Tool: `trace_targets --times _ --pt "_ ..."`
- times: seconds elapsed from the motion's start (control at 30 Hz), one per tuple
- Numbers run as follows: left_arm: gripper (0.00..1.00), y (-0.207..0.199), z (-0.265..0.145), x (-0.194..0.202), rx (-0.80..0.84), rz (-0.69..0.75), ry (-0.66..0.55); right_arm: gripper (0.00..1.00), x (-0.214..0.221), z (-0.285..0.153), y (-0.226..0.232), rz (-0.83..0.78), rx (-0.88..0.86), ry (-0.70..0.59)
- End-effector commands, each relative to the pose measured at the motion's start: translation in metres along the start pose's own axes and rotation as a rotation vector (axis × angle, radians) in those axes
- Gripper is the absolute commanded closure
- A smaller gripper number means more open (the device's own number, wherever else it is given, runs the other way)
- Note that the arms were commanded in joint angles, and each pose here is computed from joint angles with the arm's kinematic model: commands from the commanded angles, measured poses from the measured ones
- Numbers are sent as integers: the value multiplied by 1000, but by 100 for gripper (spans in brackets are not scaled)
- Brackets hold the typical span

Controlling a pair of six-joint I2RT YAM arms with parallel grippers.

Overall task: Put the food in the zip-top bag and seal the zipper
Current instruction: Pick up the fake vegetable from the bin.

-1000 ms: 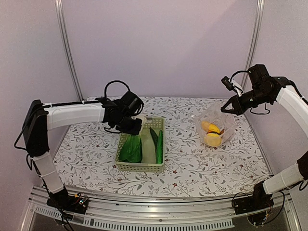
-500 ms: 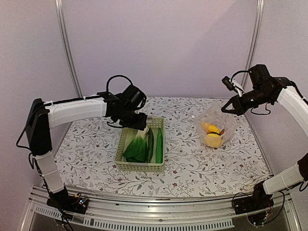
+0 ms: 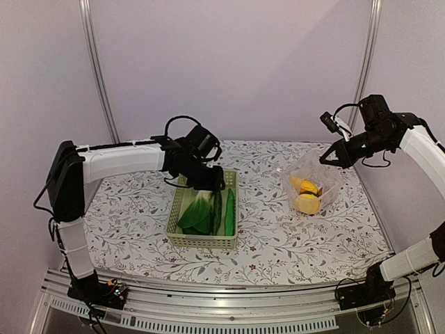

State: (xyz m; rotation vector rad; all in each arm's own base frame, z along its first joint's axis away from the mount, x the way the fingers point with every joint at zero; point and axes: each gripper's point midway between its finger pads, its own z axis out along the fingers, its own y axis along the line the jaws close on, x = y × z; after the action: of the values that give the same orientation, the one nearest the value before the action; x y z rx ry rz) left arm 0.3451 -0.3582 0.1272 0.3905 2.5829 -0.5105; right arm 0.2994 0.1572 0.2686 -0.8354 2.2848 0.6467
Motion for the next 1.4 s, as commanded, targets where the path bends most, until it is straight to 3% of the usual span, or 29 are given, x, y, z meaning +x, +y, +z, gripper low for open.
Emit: trace_targets --times 0.0,0.33,0.57,1.03,1.2,1.37 --pt "61 -5 19 3 -5 -10 22 100 -2 -4 3 -23 4 -24" --pt "62 17 65 9 -162 -60 102 100 1 -4 5 -25 -4 -25" --pt "62 37 73 6 -251 -89 108 100 1 -8 9 -31 -5 -35" --pt "58 51 103 8 -223 -148 167 100 6 -6 10 -31 -9 -35" --pt "64 57 110 5 -230 -153 180 100 7 -7 11 -33 -11 -35" --pt "77 57 108 0 -228 -151 168 100 8 -8 11 -31 -5 -31"
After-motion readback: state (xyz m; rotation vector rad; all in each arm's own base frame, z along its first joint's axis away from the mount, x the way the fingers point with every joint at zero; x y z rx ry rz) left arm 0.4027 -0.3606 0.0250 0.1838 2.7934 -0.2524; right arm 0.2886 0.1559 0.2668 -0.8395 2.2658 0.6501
